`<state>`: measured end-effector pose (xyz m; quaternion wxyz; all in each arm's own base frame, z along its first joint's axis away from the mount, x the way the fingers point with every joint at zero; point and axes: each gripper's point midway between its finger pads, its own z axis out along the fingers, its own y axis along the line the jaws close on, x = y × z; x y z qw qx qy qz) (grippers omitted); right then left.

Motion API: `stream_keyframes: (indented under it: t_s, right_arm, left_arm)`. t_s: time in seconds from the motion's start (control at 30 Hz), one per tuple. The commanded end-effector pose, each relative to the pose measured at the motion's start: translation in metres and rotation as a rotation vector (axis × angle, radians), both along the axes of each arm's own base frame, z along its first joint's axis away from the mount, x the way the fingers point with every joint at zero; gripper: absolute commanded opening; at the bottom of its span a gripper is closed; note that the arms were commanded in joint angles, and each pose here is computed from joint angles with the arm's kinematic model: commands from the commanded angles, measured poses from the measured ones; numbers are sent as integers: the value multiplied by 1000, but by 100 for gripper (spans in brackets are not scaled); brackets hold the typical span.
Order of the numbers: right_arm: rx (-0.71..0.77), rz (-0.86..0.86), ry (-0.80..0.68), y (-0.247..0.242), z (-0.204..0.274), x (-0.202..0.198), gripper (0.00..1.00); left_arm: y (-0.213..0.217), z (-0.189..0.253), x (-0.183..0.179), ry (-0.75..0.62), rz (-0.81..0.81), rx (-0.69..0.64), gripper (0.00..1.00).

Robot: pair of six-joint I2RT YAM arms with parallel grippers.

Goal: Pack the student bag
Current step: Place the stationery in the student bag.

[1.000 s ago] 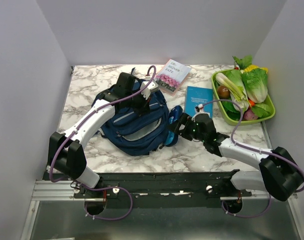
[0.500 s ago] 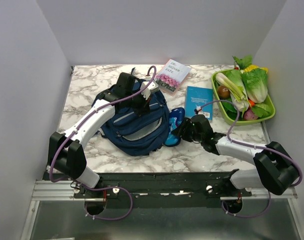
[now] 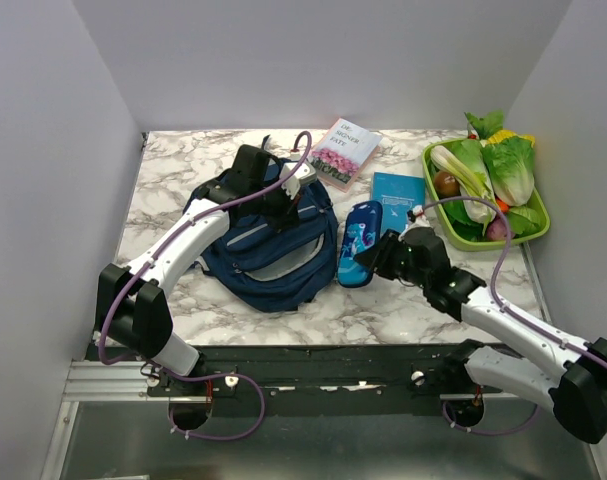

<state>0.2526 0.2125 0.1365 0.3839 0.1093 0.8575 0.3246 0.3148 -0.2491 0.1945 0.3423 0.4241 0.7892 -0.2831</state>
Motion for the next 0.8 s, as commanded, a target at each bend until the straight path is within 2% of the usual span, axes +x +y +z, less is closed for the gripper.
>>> stream_keyframes:
  t_s: [0.0, 0.2, 0.43, 0.63, 0.67, 0.73, 0.77]
  right_arm:
    - [153, 236, 20, 41, 34, -26, 27]
    - [343, 498, 86, 84, 64, -51, 27]
    - [400, 603, 148, 95, 58, -66, 26]
    - [404, 624, 229, 125, 44, -39, 26]
    - [403, 626, 212, 134, 54, -26, 25]
    - [361, 560, 262, 145, 32, -2, 22]
    - [363, 544, 235, 152, 43, 13, 20]
  left_arm:
    - [-6, 30, 7, -69, -10, -61, 0]
    - [-8, 46, 14, -105, 3, -78, 0]
    - [-10, 51, 14, -111, -5, -91, 0]
    - [-14, 65, 5, -110, -27, -133, 0]
    - [-14, 67, 3, -111, -34, -140, 0]
    - [-15, 74, -3, -115, -50, -159, 0]
    - [-15, 78, -5, -118, -55, -167, 0]
